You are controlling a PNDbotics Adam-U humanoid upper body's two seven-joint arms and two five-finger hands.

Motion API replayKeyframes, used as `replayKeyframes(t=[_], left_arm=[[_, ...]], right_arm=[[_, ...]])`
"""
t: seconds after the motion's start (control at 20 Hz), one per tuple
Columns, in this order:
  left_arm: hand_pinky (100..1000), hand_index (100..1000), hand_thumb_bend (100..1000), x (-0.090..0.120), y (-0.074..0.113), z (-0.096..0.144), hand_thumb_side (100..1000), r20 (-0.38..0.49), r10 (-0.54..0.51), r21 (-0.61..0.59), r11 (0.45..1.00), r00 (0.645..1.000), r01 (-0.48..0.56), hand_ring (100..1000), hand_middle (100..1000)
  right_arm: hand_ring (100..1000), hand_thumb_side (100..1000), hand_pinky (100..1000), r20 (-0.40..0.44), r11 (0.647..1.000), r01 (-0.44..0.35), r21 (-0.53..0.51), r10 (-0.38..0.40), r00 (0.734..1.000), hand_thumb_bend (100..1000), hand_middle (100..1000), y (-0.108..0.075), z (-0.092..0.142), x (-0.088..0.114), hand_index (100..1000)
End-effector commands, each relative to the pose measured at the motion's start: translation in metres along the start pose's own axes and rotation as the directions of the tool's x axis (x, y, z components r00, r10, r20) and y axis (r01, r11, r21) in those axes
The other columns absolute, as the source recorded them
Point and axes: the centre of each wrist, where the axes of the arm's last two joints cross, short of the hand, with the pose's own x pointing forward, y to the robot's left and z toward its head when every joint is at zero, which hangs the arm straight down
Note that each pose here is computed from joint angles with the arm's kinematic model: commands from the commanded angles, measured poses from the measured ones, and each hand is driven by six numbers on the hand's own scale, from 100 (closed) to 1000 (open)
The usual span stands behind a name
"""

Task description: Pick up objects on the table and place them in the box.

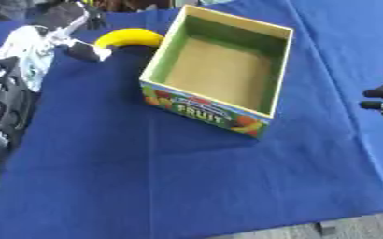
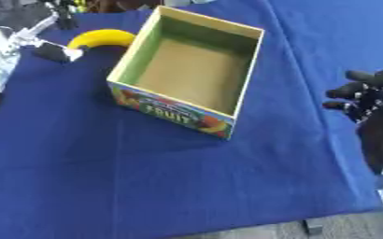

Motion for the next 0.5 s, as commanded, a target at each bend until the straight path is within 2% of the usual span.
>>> replayKeyframes(t=[0.05,0.25,0.5], left_arm=[[677,729,332,-0.0030,0.0120,-0.0035,356,-0.005,-0.019,0.071,0.997,1.000,0.019,635,566],[678,729,301,-0.0008,0.0159,-0.0045,321,-0.001,-0.011,0.137,0.991,1.000,0.011,631,564],[700,753,281,-0.0010,0.0169,-0.0047,350,-0.005,0.007,0.152,0.988,1.000,-0.006,680,618]], right_arm=[[670,808,634,0.032,0.999,-0.019,0.027,0.018,0.999,100,544,-0.0010,-0.0054,0.0104,758],[670,808,634,0.033,0.999,-0.018,0.026,0.017,0.999,100,544,-0.0006,-0.0056,0.0102,758],[670,808,634,0.031,1.000,-0.018,0.025,0.018,0.999,100,544,-0.0006,-0.0057,0.0098,758]])
